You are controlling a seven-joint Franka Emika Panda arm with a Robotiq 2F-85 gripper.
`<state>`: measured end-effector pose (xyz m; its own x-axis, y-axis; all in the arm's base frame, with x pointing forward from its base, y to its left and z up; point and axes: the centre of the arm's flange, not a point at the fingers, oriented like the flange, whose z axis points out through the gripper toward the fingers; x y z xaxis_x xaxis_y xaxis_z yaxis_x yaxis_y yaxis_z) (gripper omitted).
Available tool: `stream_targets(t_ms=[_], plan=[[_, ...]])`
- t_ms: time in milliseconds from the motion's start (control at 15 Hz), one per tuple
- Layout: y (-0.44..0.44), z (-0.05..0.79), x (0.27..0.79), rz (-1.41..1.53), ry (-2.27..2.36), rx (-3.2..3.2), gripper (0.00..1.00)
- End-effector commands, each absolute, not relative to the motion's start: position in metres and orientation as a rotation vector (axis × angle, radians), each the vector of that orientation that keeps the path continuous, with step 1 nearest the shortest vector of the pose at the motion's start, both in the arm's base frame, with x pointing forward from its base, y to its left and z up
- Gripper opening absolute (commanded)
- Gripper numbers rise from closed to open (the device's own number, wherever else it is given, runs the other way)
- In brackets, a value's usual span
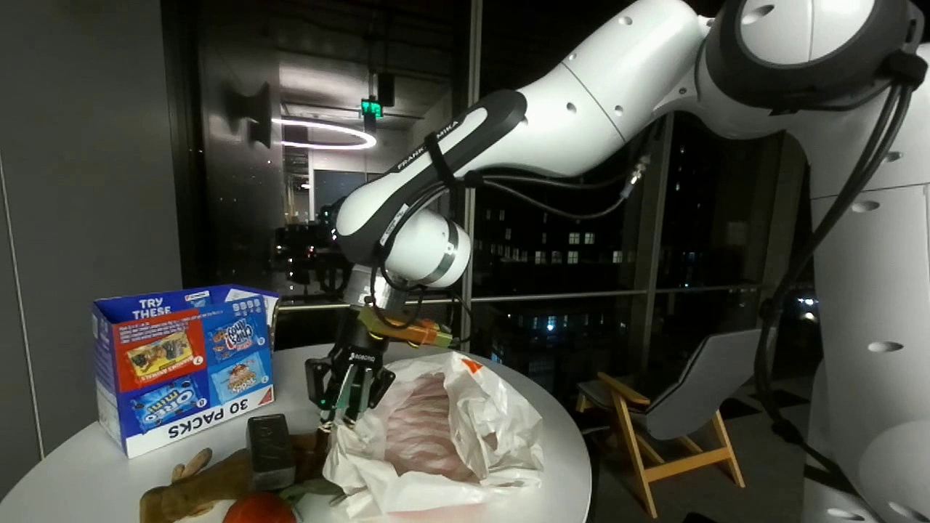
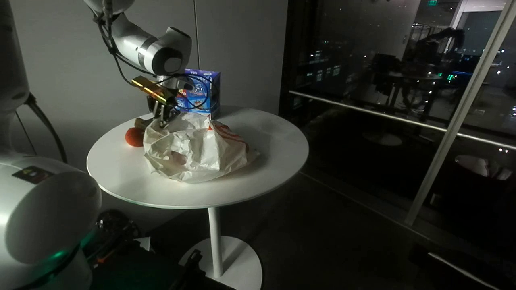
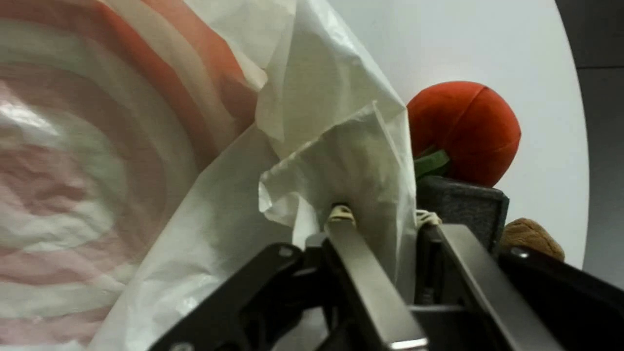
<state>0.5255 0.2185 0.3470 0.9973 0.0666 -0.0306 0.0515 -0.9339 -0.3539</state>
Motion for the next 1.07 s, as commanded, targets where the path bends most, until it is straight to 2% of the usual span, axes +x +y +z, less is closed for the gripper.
stream_targets(t_ms=[0,200,333,667,1000], plan=[[0.215,0.365,0.517,0.040,-0.055,-2.945,0.68],[0.215,0.378,0.502,0.079,-0.021,-3.102,0.89],[0.217,0.388,0.490,0.090,-0.042,-3.180,0.98],[0.225,0.413,0.460,0.132,-0.091,-3.255,1.00],[0.242,0.426,0.445,0.218,-0.460,-3.024,1.00]])
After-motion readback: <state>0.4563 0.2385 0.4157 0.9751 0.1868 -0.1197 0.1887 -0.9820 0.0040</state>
